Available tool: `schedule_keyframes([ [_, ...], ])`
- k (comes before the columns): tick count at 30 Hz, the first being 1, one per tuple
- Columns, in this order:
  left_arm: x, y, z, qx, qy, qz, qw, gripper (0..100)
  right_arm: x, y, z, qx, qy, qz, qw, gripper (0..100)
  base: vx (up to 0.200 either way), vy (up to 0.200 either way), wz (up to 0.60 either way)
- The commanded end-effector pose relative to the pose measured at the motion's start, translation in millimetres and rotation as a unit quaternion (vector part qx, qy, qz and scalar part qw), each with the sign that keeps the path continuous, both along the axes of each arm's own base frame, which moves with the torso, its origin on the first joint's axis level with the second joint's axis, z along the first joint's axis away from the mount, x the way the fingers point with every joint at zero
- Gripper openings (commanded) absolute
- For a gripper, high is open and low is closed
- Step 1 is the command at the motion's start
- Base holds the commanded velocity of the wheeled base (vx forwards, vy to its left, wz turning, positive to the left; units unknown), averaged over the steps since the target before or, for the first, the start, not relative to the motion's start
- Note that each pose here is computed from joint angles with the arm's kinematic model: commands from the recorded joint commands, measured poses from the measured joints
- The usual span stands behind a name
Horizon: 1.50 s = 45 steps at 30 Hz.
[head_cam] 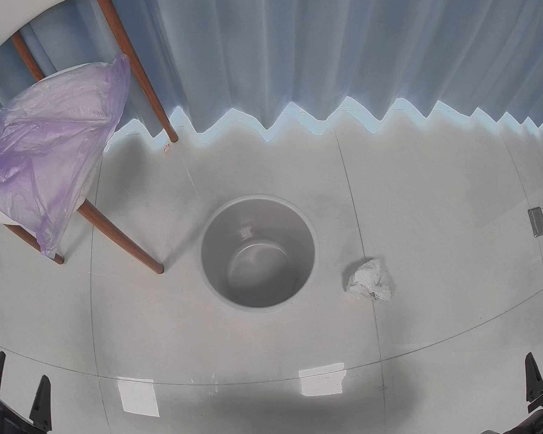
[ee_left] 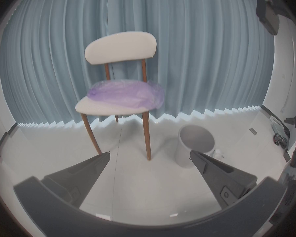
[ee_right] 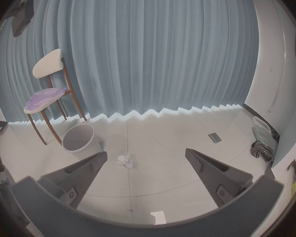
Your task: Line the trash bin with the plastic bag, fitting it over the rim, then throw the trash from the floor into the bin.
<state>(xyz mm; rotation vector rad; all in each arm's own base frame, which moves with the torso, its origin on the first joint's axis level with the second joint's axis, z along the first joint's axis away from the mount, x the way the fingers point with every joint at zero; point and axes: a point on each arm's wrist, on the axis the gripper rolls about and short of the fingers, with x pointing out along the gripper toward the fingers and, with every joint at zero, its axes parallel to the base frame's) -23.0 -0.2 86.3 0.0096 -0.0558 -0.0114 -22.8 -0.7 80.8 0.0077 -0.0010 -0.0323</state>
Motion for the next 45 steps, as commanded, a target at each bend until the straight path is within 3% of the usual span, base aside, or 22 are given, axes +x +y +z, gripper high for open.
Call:
schedule_keyframes([
  [1, -1.9, 0.0, 9.8, 0.003, -0.073, 0.002, 0.9973, 100, 0.0, 0.0, -5.3, 0.0, 0.0, 0.0, 1.0, 100, 0.0, 0.0, 0.0],
  [8, -2.5, 0.0, 13.2, 0.035, -0.09, 0.006, 0.9954, 100, 0.0, 0.0, -5.3, 0.0, 0.0, 0.0, 1.0, 100, 0.0, 0.0, 0.0],
  [14, -6.3, -1.1, 29.0, 0.043, -0.101, -0.027, 0.9936, 100, 0.0, 0.0, -5.3, 0.0, 0.0, 0.0, 1.0, 100, 0.0, 0.0, 0.0],
  [17, -6.7, -3.5, 34.4, 0.054, -0.078, -0.067, 0.9933, 100, 0.0, 0.0, -5.3, 0.0, 0.0, 0.0, 1.0, 100, 0.0, 0.0, 0.0],
  [31, 16.2, -5.0, 60.8, 0.056, 0.003, -0.118, 0.9915, 100, 0.0, 0.0, -5.3, 0.0, 0.0, 0.0, 1.0, 100, 0.0, 0.0, 0.0],
  [45, 48.5, -5.8, 95.0, 0.09, 0.049, -0.127, 0.9866, 100, 0.0, 0.0, -5.3, 0.0, 0.0, 0.0, 1.0, 100, 0.0, 0.0, 0.0],
])
